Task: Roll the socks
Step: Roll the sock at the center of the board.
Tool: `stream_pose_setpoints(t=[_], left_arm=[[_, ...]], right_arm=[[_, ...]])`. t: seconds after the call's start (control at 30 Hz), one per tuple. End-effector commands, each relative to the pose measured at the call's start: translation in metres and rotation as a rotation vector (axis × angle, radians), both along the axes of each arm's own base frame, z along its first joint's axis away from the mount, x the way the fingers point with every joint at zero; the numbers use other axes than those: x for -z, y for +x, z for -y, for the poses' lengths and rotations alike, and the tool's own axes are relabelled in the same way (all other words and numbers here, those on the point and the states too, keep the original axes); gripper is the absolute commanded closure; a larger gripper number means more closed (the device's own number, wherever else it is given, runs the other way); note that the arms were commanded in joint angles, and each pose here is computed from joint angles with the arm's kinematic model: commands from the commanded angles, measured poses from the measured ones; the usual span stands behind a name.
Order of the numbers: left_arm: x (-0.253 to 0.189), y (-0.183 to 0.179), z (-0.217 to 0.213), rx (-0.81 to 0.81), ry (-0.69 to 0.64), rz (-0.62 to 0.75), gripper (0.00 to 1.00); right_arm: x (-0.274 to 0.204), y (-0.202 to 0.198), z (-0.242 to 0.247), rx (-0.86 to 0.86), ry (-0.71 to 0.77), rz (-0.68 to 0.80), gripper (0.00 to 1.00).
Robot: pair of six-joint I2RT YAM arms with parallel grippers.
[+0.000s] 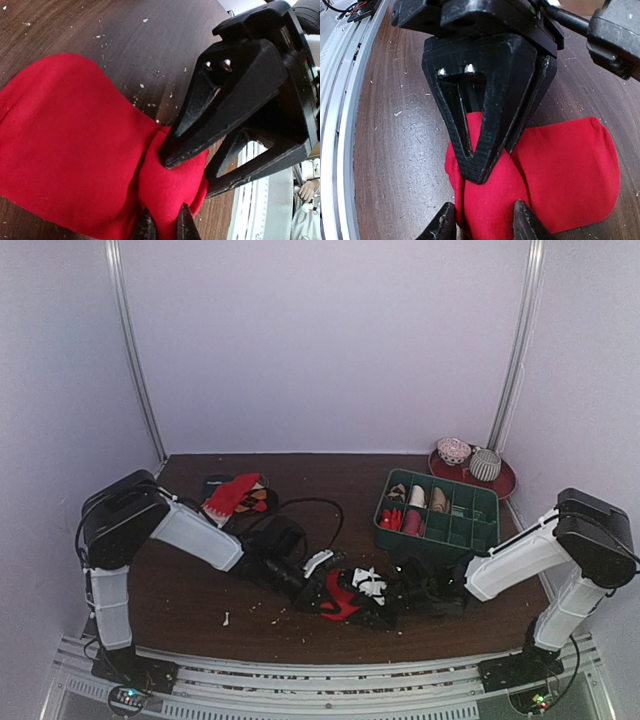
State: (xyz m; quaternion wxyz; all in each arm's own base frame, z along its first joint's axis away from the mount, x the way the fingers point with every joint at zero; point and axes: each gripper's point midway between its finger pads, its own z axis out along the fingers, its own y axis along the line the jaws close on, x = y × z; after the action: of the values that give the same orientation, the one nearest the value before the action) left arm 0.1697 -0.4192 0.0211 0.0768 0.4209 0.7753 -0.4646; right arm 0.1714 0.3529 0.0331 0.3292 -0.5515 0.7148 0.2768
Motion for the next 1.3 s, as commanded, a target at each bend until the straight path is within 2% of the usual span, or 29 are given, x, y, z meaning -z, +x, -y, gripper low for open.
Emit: stream_pose_setpoints(t=[0.0,0.1,0.23,0.3,0.4,0.6,0.7,0.8,0.97,1.27], left_arm=[[0.065,-0.027,-0.046,-0.011,0.263,-0.131,1.00],[0.067,-0.026,-0.047,-0.012,0.265,-0.129,1.00],[0.059,-0.015,-0.041,-0.034,0.238,-0.090,1.00],[0.047,-0.005,-0.034,-0.048,0.200,-0.032,0.90],[0.020,0.022,-0.024,-0.101,0.137,0.134,0.72],[-0.074,0.065,-0.029,-0.266,-0.076,0.548,0.47],[-0.130,0.060,-0.046,-0.309,-0.255,0.786,0.28],[-0.138,0.037,-0.054,-0.238,-0.321,0.946,0.24],[-0.099,0.010,-0.047,-0.108,-0.296,0.903,0.31],[-0.046,-0.012,-0.034,-0.029,-0.243,0.810,0.32]], right_arm=[[0.008,-0.001,0.001,0.010,-0.034,0.010,0.63],[0.016,-0.003,0.004,0.034,-0.046,-0.037,0.75],[0.034,-0.010,0.012,0.095,-0.072,-0.151,0.83],[0.041,-0.017,0.015,0.113,-0.064,-0.226,0.85],[0.050,-0.028,0.022,0.147,-0.054,-0.332,0.88],[0.053,-0.041,0.025,0.163,-0.007,-0.592,0.89],[0.055,-0.046,0.022,0.148,-0.032,-0.698,0.89],[0.060,-0.046,0.020,0.136,-0.078,-0.794,0.89],[0.059,-0.030,0.022,0.161,-0.118,-0.912,0.89],[0.069,-0.021,0.025,0.179,-0.173,-0.976,0.89]])
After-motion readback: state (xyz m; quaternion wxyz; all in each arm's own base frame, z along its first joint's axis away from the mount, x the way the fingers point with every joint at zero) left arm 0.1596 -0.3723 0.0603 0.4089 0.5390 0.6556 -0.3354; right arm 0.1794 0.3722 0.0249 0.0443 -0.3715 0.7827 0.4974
